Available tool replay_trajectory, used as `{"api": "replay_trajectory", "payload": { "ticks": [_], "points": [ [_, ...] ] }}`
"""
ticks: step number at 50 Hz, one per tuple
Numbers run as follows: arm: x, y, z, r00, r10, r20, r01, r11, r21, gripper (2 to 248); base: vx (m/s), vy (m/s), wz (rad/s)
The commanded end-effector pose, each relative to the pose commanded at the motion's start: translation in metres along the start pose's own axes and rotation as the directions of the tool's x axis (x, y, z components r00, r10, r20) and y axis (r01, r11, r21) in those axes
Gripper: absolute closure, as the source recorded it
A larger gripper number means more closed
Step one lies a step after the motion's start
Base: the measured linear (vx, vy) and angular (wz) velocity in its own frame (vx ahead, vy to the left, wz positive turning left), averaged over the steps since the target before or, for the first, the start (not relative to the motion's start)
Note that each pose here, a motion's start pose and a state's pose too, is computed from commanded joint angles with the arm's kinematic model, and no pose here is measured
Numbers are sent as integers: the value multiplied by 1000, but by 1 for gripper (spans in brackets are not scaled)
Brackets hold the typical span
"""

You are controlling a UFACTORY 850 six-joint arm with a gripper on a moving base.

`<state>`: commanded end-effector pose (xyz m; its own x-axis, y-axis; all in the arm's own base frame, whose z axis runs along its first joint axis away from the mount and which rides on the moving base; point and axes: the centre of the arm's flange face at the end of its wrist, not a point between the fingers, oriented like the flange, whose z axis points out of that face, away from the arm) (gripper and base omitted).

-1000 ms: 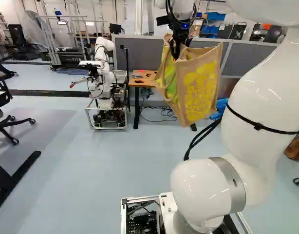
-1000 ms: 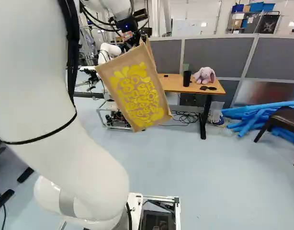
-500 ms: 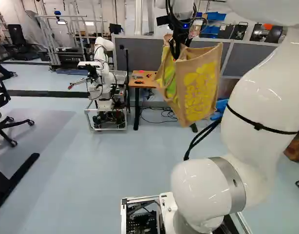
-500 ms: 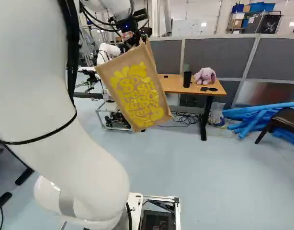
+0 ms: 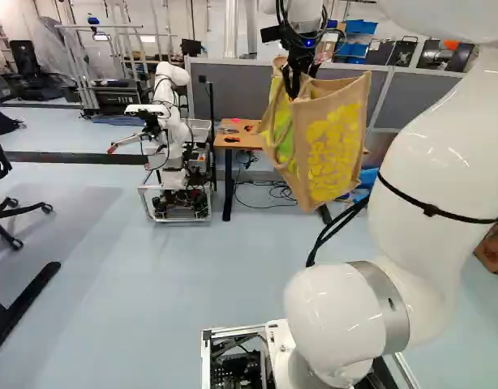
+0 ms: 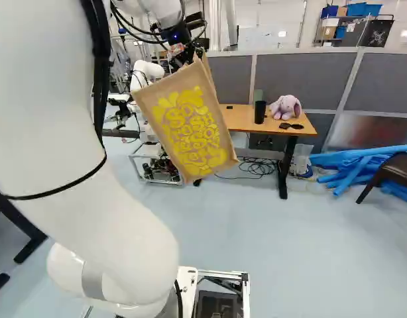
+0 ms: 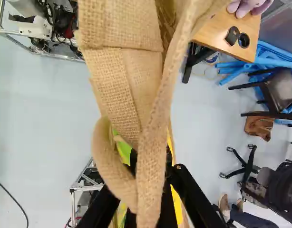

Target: Pick up the bag on the ground and place it on the table

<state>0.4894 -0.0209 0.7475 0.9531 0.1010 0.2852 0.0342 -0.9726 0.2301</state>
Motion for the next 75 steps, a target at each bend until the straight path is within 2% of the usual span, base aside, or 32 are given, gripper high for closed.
{"api": "replay_trajectory", "payload": {
  "ticks": [12,38,75],
  "points": [
    [0,0,0,1000,0,0,0,1000,0,220,143,2,-12],
    [0,0,0,1000,0,0,0,1000,0,220,148,-44,-218],
    [0,0,0,1000,0,0,0,1000,0,220,133,1,-12]
  ]
}}
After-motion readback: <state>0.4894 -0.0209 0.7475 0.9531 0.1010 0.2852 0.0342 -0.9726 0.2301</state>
